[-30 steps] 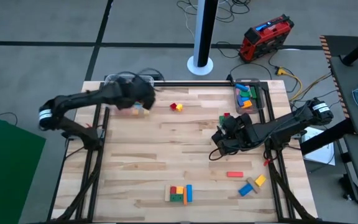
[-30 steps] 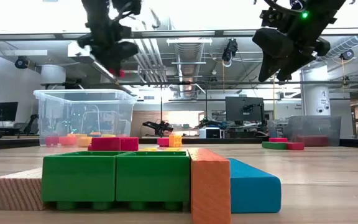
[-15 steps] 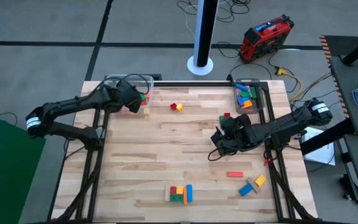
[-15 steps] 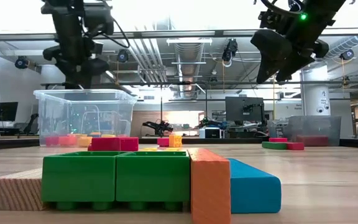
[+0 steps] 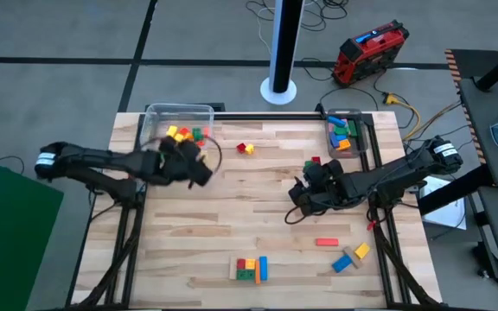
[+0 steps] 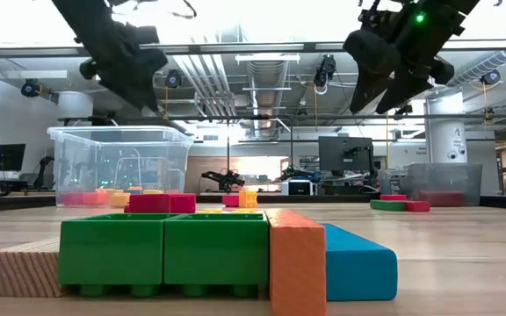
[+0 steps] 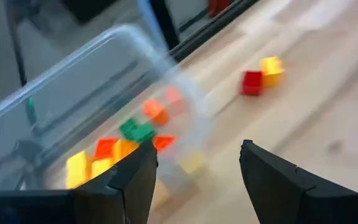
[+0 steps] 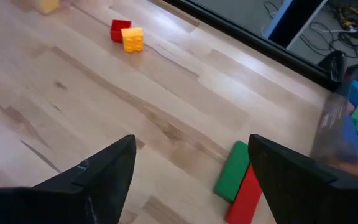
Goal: Sort blocks by size
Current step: Put the green rectangular wooden block into the black bin
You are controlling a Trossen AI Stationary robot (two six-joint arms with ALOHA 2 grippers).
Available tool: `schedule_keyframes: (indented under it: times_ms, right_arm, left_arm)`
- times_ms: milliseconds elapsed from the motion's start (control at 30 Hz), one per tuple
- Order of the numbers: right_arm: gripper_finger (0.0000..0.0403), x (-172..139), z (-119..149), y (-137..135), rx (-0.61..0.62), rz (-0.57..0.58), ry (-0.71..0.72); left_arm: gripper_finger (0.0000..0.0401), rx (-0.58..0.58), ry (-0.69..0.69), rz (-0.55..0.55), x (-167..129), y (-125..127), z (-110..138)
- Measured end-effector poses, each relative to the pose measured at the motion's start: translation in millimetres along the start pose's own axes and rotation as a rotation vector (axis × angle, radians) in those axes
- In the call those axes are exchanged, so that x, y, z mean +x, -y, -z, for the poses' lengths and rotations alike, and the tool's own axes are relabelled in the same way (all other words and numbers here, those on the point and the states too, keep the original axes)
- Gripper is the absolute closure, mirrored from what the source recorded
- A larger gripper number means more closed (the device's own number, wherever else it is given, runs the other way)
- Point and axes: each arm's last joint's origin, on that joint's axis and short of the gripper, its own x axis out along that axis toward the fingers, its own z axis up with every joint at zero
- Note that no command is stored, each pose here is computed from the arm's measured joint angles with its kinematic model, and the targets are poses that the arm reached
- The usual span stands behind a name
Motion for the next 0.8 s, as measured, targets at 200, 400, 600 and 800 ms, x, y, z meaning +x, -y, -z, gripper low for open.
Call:
schedule_keyframes:
  times_ms: [200,400,600,800]
  right_arm:
    - [0.0128,3.6,-2.0,0.8,0.056,-0.013,-0.042]
    - [0.0155,16.0,-11.8,6.8,0.113,0.011,-0.068]
    - [0.0212,38.7,-21.8,17.4,0.111,0.061,-0.144]
    - [0.0315,72.0,-19.8,21.0,0.062,0.138,-0.248]
  left_arm:
    - [0.0196,0.074,0.112,0.046,-25.4,35.5,21.8]
    - [0.0196,0.137,0.157,0.089,-39.9,56.9,40.3]
    - [0.0196,0.135,0.154,0.092,-39.7,63.6,46.0]
    - [0.0196,0.142,0.152,0.087,-38.3,65.2,47.1]
